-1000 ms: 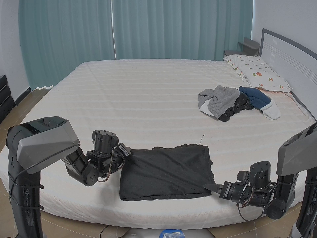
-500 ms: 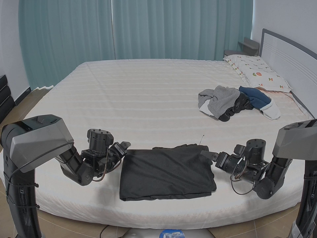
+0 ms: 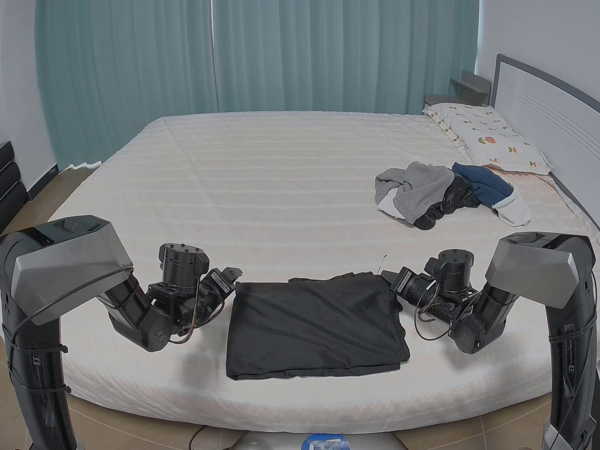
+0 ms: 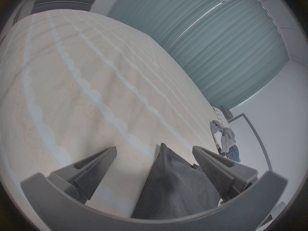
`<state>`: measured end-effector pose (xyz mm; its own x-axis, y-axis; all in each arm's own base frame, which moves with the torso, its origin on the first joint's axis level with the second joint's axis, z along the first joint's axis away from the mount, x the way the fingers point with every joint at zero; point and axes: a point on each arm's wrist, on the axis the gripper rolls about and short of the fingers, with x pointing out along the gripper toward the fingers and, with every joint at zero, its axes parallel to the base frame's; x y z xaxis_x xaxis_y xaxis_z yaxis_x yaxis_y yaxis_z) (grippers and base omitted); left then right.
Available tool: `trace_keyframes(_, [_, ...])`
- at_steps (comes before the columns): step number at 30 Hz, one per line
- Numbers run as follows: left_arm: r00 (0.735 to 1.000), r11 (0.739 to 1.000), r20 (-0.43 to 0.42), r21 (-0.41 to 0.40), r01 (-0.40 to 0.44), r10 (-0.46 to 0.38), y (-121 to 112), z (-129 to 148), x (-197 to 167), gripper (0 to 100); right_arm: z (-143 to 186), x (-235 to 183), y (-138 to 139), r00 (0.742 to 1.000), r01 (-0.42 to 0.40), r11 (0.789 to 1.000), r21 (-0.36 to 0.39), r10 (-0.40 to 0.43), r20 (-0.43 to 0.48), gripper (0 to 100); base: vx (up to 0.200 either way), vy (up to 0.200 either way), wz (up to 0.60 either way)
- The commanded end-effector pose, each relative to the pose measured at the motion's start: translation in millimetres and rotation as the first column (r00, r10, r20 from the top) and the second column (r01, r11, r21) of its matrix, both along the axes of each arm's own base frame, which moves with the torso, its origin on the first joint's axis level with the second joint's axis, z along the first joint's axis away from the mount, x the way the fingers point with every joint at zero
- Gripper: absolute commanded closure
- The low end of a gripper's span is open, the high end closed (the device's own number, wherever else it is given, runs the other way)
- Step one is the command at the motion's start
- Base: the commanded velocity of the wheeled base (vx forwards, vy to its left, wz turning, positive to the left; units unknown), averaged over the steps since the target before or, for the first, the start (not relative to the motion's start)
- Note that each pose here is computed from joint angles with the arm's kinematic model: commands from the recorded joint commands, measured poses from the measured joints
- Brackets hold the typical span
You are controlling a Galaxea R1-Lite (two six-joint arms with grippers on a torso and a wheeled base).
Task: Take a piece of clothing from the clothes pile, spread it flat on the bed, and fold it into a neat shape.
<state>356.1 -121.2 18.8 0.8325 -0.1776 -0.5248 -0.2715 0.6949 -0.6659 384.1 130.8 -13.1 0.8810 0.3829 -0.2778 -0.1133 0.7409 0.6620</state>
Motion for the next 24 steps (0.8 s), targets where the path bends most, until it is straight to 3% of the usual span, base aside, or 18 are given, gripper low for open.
trace_keyframes(1, [1.000, 1.000, 0.004, 0.000, -0.001, 0.001, 0, 2, 0, 0, -7, 4, -2, 1.000, 0.009, 1.000, -0.002, -0.009, -0.005, 100, 0.000, 0.000, 0.00])
trace_keyframes(23, [1.000, 1.000, 0.012, -0.001, 0.000, 0.000, 2, 8, -7, 0, 5, 19, -10, 0.997, 0.057, 0.998, 0.011, -0.058, 0.053, 100, 0.000, 0.000, 0.00])
trace_keyframes(24, [1.000, 1.000, 0.010, 0.000, 0.000, 0.000, 2, 8, -7, 0, 5, 19, -10, 0.997, 0.056, 0.998, 0.011, -0.056, 0.052, 0, 0.000, 0.000, 0.00])
